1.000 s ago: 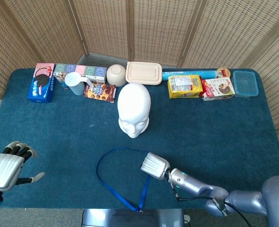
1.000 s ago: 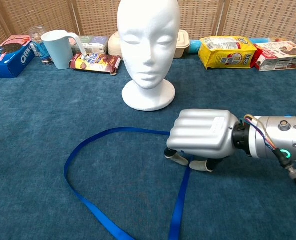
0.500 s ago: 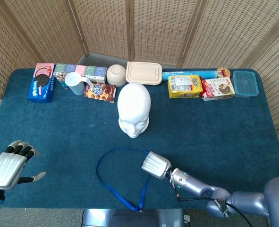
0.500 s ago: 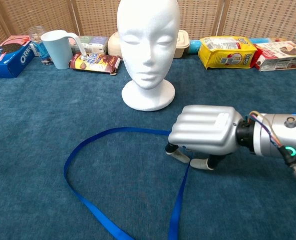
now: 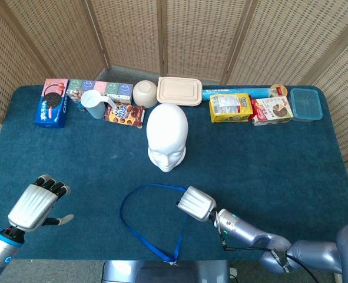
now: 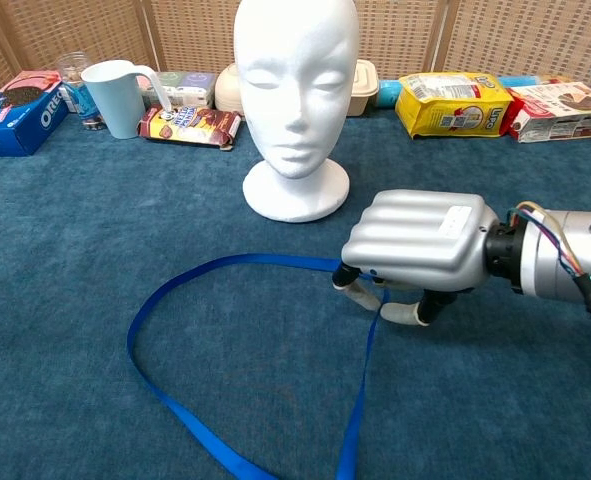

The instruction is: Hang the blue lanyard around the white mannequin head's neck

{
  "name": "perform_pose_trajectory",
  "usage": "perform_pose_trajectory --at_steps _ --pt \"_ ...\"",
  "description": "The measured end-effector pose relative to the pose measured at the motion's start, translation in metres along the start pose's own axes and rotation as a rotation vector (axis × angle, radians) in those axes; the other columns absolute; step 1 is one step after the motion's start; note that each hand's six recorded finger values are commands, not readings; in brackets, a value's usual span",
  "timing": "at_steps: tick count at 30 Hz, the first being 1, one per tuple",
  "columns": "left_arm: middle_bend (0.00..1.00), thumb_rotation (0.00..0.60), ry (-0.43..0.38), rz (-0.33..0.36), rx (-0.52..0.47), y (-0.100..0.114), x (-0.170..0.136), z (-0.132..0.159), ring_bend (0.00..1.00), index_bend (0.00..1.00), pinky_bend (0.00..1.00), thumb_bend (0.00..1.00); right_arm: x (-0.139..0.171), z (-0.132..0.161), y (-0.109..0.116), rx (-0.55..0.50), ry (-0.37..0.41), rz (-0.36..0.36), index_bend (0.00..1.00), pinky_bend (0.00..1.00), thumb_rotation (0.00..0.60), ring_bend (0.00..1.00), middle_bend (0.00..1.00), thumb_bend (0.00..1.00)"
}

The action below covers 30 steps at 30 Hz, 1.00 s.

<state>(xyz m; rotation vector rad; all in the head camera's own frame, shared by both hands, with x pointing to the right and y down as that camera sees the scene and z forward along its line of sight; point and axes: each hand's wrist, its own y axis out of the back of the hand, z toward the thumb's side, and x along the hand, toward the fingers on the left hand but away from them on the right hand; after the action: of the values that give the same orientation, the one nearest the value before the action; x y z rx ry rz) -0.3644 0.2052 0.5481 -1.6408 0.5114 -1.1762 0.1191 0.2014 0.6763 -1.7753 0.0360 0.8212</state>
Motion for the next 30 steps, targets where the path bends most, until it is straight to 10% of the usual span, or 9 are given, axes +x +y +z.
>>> perform_pose_trajectory --at_steps 13,30 --pt "0.99 0.423 -0.335 -0.017 0.152 -0.009 0.048 0.056 0.99 0.51 0.91 0.14 0.003 -0.003 0.0 -0.025 -0.021 -0.01 0.67 1.0 0.6 1.0 0.95 0.46" --pt "1.0 0.453 -0.48 -0.061 0.229 -0.025 0.079 0.089 1.0 0.53 0.97 0.15 0.001 -0.002 -0.004 -0.048 -0.033 -0.012 0.71 1.0 0.6 1.0 0.95 0.46"
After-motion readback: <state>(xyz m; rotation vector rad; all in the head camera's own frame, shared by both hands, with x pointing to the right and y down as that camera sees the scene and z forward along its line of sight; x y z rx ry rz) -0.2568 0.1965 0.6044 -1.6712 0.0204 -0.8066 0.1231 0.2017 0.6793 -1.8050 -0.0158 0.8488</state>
